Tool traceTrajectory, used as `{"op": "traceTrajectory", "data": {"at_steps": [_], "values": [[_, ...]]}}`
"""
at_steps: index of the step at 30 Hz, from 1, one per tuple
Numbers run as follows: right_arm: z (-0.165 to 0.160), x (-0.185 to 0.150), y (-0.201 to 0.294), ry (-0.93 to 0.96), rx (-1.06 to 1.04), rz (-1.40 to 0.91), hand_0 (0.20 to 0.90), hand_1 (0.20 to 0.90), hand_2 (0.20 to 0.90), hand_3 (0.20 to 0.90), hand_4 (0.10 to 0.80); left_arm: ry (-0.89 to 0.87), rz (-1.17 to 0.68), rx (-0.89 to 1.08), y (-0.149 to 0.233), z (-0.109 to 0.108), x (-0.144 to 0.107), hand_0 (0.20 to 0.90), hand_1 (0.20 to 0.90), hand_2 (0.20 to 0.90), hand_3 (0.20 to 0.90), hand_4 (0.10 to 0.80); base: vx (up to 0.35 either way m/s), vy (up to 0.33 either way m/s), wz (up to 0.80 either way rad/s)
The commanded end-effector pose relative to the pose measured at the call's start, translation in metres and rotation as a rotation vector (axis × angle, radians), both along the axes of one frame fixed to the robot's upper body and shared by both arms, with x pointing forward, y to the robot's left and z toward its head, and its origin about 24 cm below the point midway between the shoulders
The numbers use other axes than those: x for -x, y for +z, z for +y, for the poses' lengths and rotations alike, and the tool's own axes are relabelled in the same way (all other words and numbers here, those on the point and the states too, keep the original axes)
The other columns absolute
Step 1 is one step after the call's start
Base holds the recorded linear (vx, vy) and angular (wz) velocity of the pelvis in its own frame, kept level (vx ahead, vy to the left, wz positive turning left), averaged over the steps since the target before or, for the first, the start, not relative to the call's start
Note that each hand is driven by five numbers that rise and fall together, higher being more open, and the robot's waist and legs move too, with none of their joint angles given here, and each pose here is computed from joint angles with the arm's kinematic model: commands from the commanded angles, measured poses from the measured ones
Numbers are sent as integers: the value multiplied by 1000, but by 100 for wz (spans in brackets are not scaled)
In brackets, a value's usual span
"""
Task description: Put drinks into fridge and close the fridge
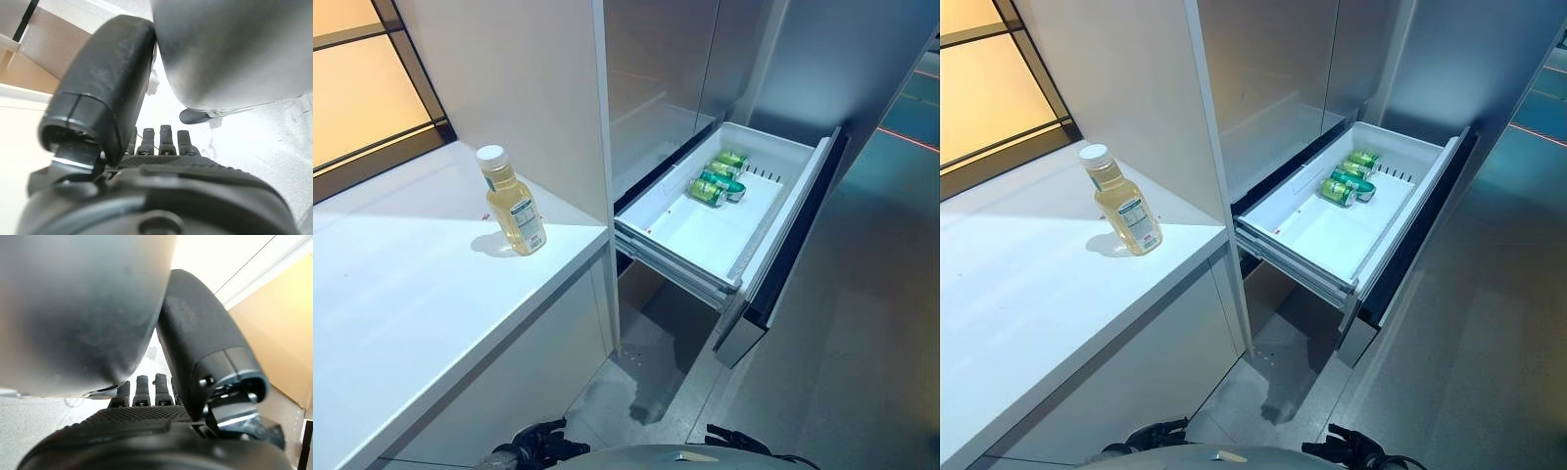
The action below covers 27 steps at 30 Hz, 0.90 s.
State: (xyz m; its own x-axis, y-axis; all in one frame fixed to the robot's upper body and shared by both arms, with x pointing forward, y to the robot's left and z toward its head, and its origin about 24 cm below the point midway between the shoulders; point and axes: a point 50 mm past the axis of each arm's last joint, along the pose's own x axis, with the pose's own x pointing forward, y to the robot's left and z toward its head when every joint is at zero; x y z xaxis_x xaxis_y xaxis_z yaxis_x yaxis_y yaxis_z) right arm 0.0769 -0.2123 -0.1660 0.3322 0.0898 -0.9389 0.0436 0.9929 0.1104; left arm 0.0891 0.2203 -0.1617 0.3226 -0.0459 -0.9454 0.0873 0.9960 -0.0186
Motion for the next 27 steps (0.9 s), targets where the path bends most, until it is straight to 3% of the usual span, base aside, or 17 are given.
{"op": "traceTrajectory", "data": {"at_steps": [1, 13, 19, 24, 26, 27], "values": [[-5, -20, 5, 58, 3, -41, 900, 900, 900, 900, 800, -30, -43, 25, 1, -7, -12, 900, 900, 900, 900, 800, 0, 0, 0], [-6, -20, 5, 62, 1, -36, 900, 900, 900, 900, 800, -59, -135, 54, 6, -10, -26, 900, 900, 900, 900, 800, 0, 0, 0], [-12, -29, 9, 86, 18, -48, 900, 900, 900, 900, 800, -253, -283, 269, 31, -26, -67, 900, 900, 900, 900, 800, -16, 10, -1], [-21, -38, 15, 108, 31, -63, 900, 900, 900, 900, 800, -547, -417, 517, 84, -41, -114, 900, 900, 900, 900, 800, -38, 28, -4], [-21, -38, 15, 109, 32, -64, 900, 900, 900, 900, 800, -564, -430, 540, 89, -42, -118, 900, 900, 900, 900, 800, 0, 0, 0], [-22, -37, 15, 116, 36, -66, 900, 900, 900, 900, 800, -643, -518, 684, 126, -51, -139, 900, 900, 900, 900, 800, 0, 0, 0]]}}
